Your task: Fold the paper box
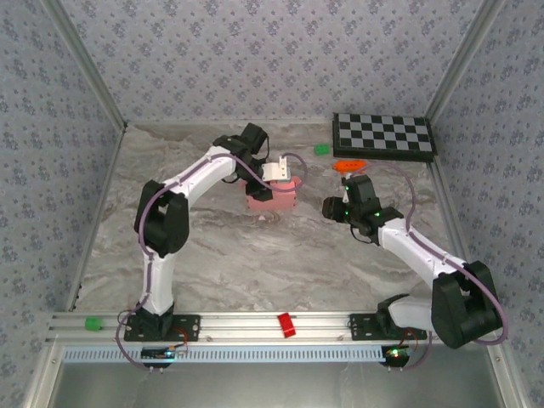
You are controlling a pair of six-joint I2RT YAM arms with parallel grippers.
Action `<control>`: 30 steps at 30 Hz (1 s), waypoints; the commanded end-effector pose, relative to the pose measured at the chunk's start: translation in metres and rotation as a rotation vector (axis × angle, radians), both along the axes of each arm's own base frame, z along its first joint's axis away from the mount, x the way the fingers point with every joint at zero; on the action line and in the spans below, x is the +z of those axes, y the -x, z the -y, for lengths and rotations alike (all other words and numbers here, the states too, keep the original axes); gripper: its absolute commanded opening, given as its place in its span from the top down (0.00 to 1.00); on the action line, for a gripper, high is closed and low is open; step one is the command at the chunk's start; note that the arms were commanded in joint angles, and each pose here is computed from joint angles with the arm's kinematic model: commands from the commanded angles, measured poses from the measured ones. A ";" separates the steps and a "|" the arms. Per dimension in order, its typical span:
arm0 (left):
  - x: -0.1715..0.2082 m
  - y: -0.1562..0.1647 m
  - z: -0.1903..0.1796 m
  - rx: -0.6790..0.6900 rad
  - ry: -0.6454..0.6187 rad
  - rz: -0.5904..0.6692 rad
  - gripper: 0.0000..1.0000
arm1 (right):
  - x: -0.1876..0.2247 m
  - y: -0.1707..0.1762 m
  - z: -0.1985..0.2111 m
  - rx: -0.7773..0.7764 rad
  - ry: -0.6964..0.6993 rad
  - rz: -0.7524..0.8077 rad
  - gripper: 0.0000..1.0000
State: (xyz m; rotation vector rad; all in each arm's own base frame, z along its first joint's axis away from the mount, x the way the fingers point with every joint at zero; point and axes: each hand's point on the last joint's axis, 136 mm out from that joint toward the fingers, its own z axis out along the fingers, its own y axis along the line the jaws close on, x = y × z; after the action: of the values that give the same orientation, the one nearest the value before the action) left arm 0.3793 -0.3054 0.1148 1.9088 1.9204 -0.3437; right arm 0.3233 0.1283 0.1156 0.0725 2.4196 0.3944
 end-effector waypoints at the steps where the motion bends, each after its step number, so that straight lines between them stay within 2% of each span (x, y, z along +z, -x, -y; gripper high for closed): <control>1: -0.007 0.002 -0.002 -0.035 -0.022 -0.035 0.47 | -0.004 0.007 0.005 -0.015 -0.003 -0.024 0.48; 12: 0.017 -0.010 0.004 0.006 0.011 0.012 0.33 | -0.005 0.007 0.007 -0.019 0.000 -0.024 0.48; 21: 0.055 0.006 0.000 0.029 0.047 0.052 0.31 | 0.009 0.002 0.001 0.028 -0.010 -0.007 0.46; 26: 0.091 0.007 -0.003 0.120 0.157 0.128 0.29 | 0.025 -0.005 -0.005 0.077 -0.013 0.002 0.46; 30: 0.123 -0.008 -0.012 0.300 0.269 0.187 0.26 | 0.035 -0.013 -0.011 0.110 -0.022 0.002 0.45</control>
State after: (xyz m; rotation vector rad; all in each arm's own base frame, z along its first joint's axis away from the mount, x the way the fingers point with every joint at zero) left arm 0.3714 -0.2947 0.2065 1.6210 1.8908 -0.2997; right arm 0.3344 0.1352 0.1441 0.0009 2.4063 0.4511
